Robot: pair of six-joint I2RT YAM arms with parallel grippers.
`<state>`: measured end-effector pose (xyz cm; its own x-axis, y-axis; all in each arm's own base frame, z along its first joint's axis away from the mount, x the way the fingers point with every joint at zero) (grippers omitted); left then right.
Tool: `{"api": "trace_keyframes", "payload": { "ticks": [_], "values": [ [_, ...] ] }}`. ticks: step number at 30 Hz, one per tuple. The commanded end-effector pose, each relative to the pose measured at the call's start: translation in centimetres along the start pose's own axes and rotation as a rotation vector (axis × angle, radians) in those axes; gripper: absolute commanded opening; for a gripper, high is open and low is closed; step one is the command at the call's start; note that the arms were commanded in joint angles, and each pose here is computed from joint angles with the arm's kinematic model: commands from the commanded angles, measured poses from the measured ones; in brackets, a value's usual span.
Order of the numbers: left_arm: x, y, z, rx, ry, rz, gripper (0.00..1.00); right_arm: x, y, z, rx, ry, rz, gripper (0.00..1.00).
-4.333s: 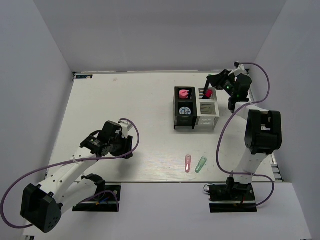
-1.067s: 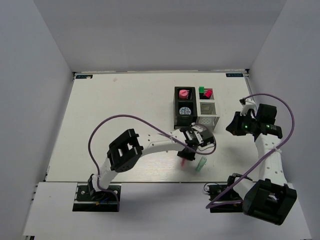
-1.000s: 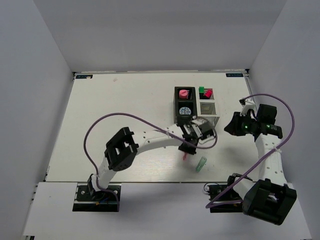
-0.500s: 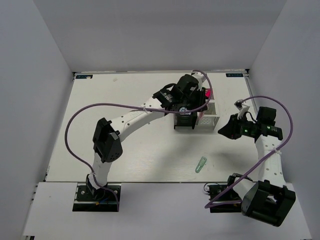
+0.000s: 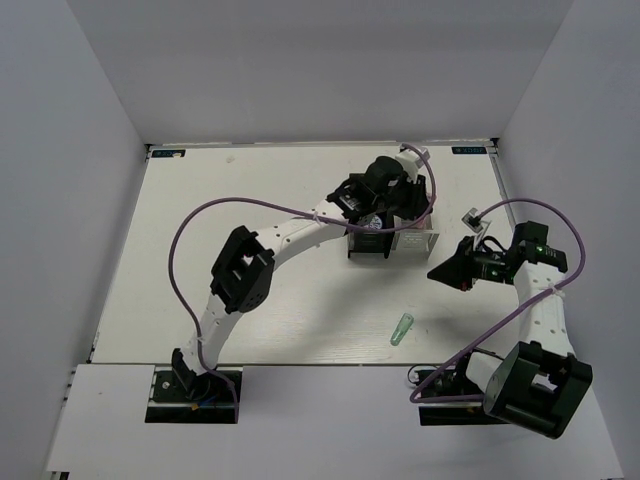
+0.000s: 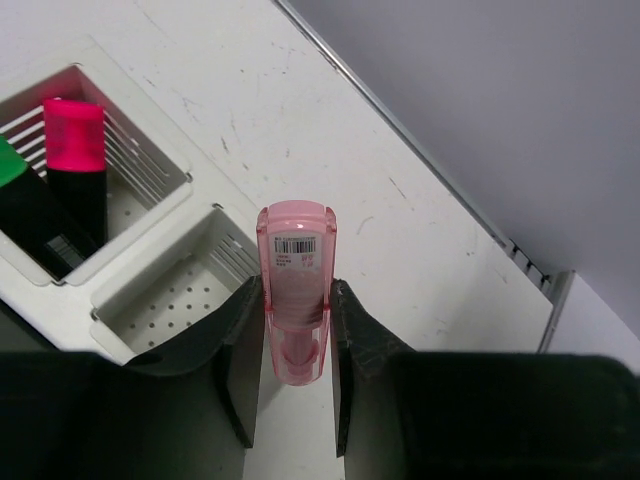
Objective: Sort the stationery into containers
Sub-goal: Place the stationery into the container
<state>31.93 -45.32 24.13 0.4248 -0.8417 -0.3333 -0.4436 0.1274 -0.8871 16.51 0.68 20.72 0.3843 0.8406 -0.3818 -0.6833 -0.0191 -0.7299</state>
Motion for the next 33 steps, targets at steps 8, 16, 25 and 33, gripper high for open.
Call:
{"api": "trace_keyframes", "payload": {
  "ticks": [8, 16, 25, 33],
  "values": [
    [2.0, -1.6, 2.3, 0.022, -0.053, -0.136, 0.01, -0.7, -0.7, 1.4, -0.09, -0.092, -0.069, 0.13],
    [1.8, 0.2, 3.1, 0.044, -0.102, -0.075, 0.48, -1.0, -1.0, 1.2, -0.07, -0.101, -0.061, 0.86],
    [-0.7, -4.5, 0.5, 0.088, -0.065, -0.156, 0.38, -1.3, -1.3, 1.4, -0.054, -0.151, 0.014, 0.0],
    [-9.8, -5.7, -5.6, 0.212, 0.004, -0.196, 0.7, -0.4, 0.5, 0.9, -0.433, -0.269, 0.029, 0.9]
  ]
}}
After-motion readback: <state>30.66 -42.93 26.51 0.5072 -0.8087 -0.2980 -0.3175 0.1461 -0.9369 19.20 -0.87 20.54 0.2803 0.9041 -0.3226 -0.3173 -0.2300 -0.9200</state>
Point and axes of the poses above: each gripper's point midway between its finger pads, its own x axis out along the fingers, its own z axis along the line the jaws close on, y = z × x, the point moved 10 cm from there along -x, back along the fingers, and after that the axes turned 7 degrees about x, right-handed, at the moved point
